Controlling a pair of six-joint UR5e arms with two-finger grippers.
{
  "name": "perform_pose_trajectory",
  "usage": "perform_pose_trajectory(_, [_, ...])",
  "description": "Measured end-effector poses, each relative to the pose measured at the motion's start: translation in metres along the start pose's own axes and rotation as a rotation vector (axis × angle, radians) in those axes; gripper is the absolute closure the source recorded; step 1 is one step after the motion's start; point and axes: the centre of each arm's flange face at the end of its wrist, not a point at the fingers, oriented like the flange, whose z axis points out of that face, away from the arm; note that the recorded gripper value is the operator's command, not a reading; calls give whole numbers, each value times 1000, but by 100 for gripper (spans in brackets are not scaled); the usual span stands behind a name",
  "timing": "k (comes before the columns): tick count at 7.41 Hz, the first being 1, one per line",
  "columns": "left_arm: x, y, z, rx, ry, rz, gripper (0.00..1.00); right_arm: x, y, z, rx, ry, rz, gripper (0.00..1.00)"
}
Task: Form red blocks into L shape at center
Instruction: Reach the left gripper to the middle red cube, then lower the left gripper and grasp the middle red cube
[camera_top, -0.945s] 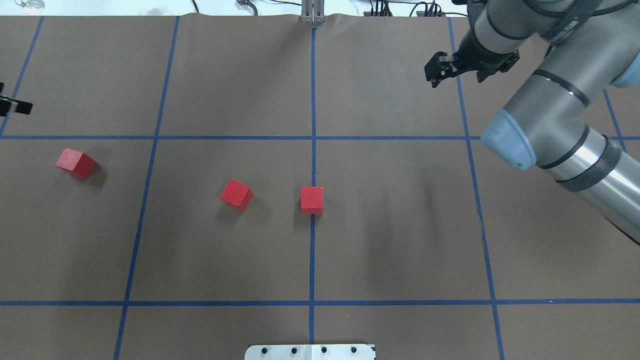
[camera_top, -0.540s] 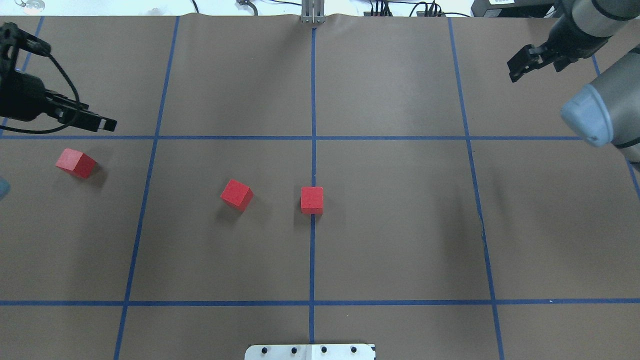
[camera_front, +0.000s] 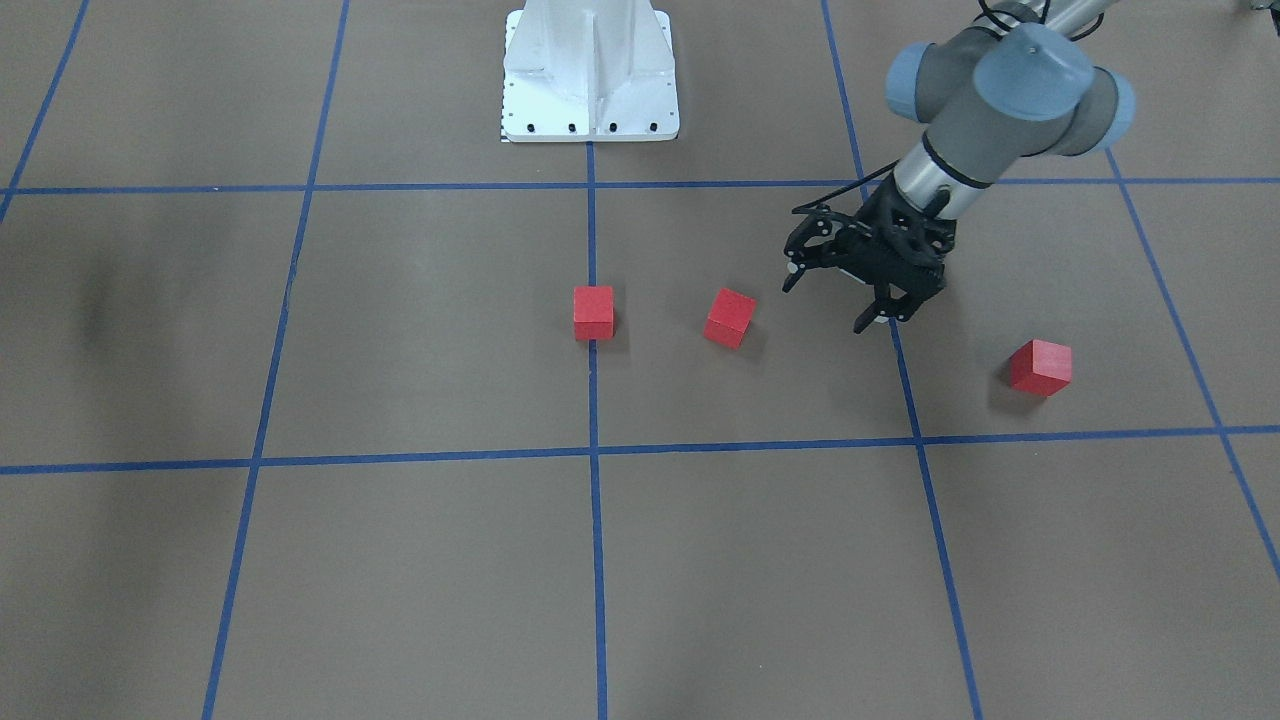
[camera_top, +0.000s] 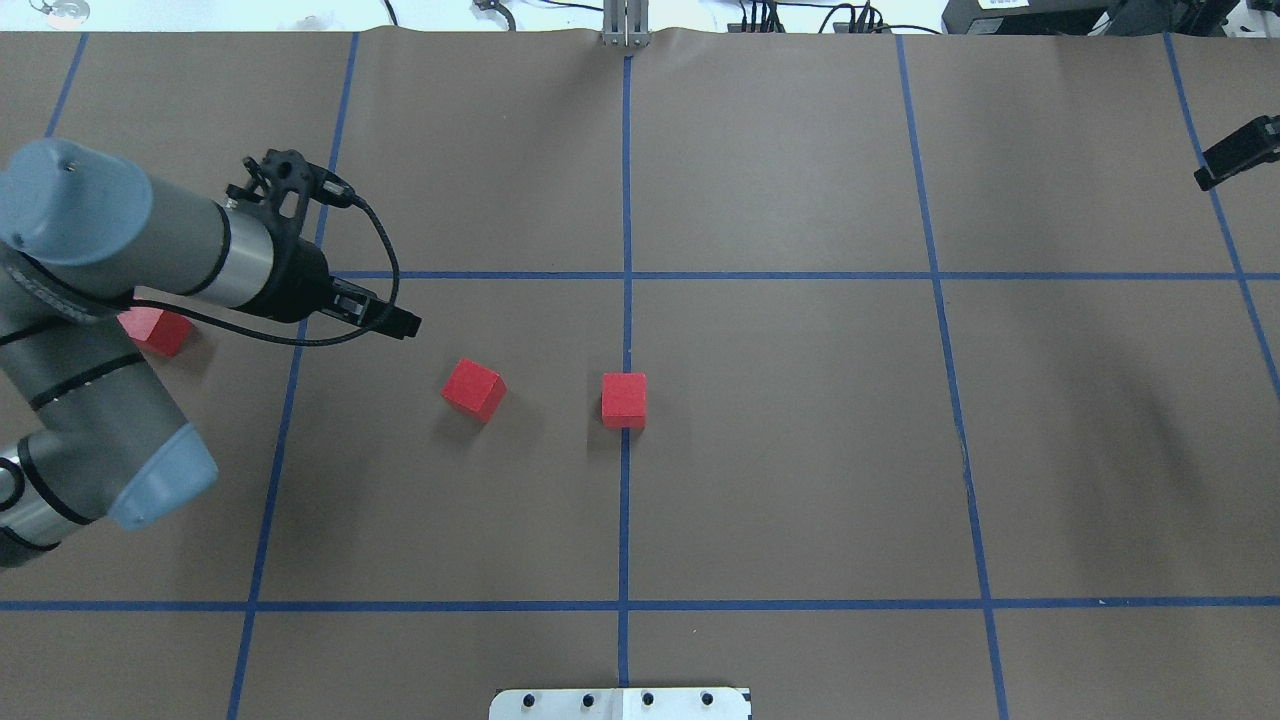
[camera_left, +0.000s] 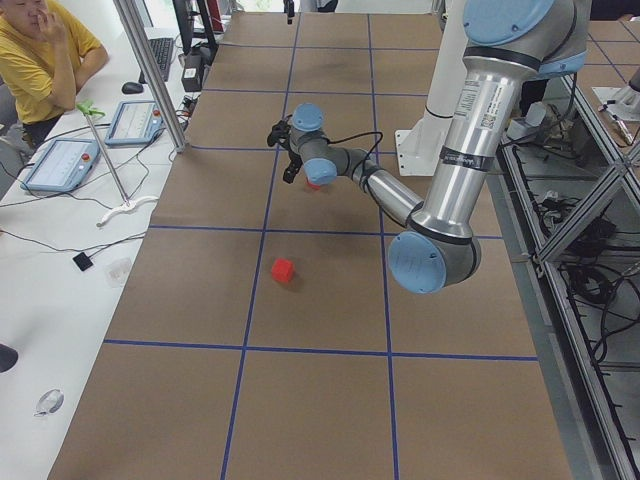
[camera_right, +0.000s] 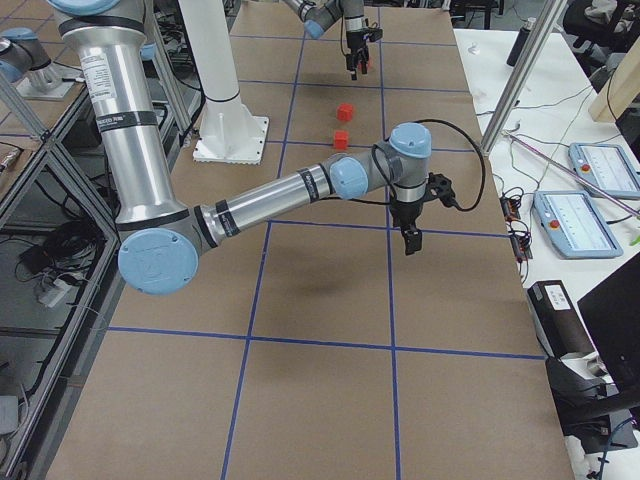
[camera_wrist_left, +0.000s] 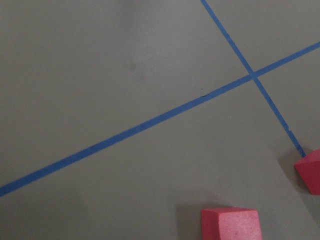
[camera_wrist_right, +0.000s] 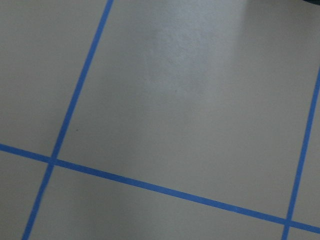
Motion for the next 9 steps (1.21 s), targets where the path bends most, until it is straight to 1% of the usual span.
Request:
perform_pose_trajectory(2, [47, -6, 27, -8, -77, -6, 0, 23, 21, 4, -1, -7, 2, 0])
perform_pose_trajectory(4, [73, -7, 46, -31, -133, 1, 0, 26, 25, 6, 0, -9, 5, 0])
perform_pose_trajectory(6, [77, 1, 63, -58, -149, 8, 0, 27, 26, 6, 0, -9, 7, 0])
perform_pose_trajectory(9, [85, 13, 78, -88, -146, 15, 0, 28, 26, 8, -3, -8, 8, 0])
